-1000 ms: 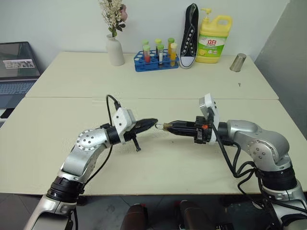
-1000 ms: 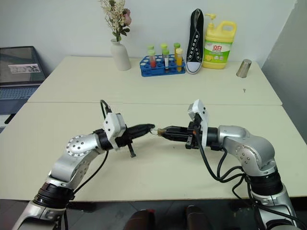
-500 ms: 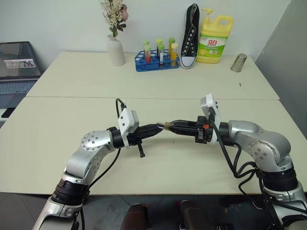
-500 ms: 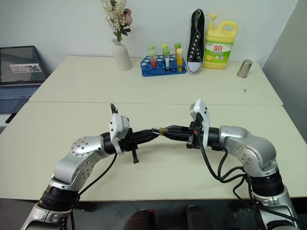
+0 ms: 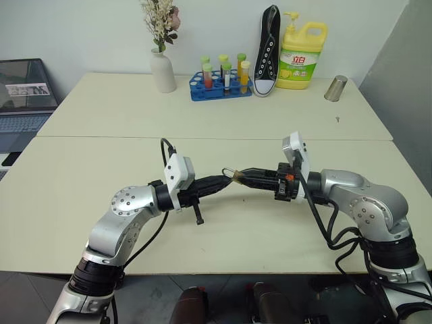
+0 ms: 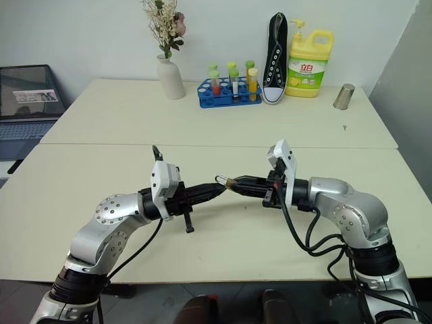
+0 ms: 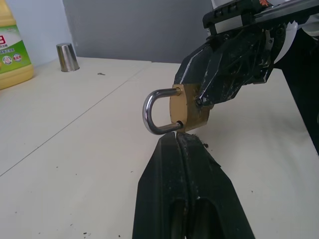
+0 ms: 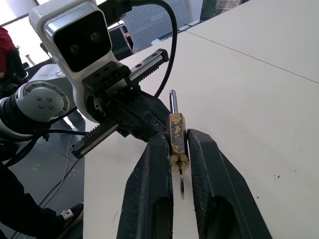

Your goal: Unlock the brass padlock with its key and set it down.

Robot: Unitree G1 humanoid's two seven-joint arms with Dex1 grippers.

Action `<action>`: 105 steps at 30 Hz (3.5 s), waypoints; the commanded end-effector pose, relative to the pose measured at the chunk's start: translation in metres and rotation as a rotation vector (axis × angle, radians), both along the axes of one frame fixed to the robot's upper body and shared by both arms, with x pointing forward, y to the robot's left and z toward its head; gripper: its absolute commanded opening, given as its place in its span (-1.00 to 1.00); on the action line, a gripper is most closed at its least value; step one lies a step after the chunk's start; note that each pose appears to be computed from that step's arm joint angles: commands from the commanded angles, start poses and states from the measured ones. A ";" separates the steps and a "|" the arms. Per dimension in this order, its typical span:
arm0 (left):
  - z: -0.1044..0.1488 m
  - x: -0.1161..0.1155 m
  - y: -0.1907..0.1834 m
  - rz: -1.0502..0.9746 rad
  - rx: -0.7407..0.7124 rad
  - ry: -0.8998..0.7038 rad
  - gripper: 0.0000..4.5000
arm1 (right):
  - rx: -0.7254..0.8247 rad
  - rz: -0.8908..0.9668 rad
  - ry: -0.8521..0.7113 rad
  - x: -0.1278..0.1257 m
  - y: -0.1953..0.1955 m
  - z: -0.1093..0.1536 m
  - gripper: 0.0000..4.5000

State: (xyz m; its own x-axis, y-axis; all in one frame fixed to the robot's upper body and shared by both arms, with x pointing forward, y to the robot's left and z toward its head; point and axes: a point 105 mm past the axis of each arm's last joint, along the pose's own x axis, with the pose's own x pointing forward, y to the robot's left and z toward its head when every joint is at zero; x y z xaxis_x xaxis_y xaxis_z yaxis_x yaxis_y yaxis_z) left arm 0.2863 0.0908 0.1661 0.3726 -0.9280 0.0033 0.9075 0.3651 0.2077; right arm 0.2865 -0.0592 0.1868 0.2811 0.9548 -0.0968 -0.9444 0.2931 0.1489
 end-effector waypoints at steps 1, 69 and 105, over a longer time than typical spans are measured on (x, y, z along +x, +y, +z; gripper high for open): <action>0.018 -0.006 0.000 -0.014 -0.025 -0.063 -1.00 | 0.004 -0.011 -0.035 0.001 -0.002 0.006 -0.94; 0.039 -0.017 -0.005 -0.126 -0.031 0.024 -1.00 | -0.028 0.026 -0.031 -0.001 0.004 -0.003 -0.94; 0.024 -0.019 -0.001 -0.193 0.052 0.043 -1.00 | -0.035 0.041 -0.022 -0.005 0.005 -0.004 -0.94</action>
